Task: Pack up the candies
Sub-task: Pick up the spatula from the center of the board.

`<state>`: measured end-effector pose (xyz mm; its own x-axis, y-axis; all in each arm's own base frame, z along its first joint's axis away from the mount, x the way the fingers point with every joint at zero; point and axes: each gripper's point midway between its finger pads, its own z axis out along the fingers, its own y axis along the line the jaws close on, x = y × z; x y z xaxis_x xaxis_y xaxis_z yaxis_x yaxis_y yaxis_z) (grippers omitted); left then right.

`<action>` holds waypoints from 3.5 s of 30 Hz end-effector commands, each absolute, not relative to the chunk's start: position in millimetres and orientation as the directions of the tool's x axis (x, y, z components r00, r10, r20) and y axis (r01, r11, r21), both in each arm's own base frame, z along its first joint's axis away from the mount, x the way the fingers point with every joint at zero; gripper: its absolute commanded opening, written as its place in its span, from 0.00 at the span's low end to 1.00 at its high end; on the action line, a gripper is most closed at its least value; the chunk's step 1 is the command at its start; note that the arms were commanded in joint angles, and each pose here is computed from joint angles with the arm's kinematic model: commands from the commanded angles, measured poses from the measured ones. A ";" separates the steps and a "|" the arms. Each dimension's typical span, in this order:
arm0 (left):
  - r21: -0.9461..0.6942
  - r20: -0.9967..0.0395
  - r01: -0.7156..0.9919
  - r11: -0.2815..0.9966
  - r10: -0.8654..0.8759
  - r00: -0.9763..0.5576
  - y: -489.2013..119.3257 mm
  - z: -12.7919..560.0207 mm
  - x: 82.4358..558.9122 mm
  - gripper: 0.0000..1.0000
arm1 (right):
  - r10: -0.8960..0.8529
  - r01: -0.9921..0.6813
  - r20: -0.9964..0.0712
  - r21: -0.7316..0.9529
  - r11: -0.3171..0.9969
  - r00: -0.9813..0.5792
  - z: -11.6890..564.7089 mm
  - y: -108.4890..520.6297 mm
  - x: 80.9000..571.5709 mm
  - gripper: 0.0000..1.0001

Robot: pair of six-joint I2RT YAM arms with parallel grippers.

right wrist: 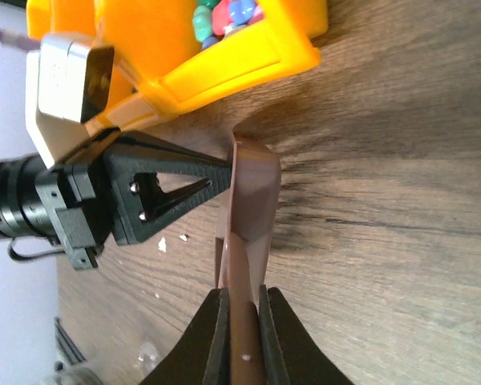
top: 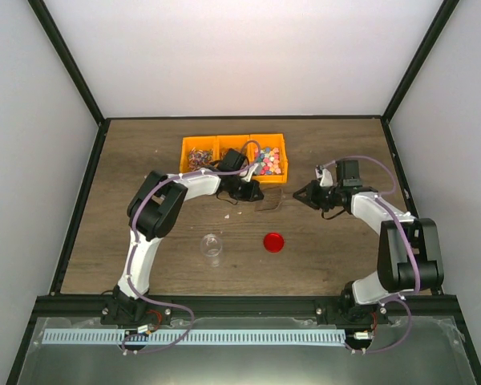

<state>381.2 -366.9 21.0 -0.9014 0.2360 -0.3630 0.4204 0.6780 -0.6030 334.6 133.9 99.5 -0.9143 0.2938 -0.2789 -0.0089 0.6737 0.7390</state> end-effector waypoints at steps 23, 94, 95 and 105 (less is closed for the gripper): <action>-0.625 -0.249 0.351 0.697 0.248 -0.936 -354.1 15.8 350.9 0.15 | 0.570 0.190 -0.224 0.795 0.576 -0.791 106.4 113.2 299.0 0.01; -0.664 -0.099 0.300 0.686 0.316 -0.944 -387.1 -39.8 334.0 0.04 | 0.619 0.262 -0.235 0.754 0.603 -0.750 95.0 109.8 258.1 0.77; -0.660 -0.105 0.308 0.685 0.322 -0.941 -386.9 -39.4 334.4 0.04 | 0.603 0.252 -0.234 0.751 0.610 -0.762 93.8 111.4 257.0 0.78; -0.634 -0.113 0.348 0.691 0.362 -0.925 -383.7 -45.3 335.6 0.04 | 0.499 0.159 -0.208 0.787 0.596 -0.841 89.4 127.5 271.0 0.72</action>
<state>347.5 -413.8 17.2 -0.9078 0.3484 -0.2335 0.3984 0.5420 -0.7400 249.9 120.0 60.9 -0.8262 0.5470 -0.1344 0.2790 0.6047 0.7460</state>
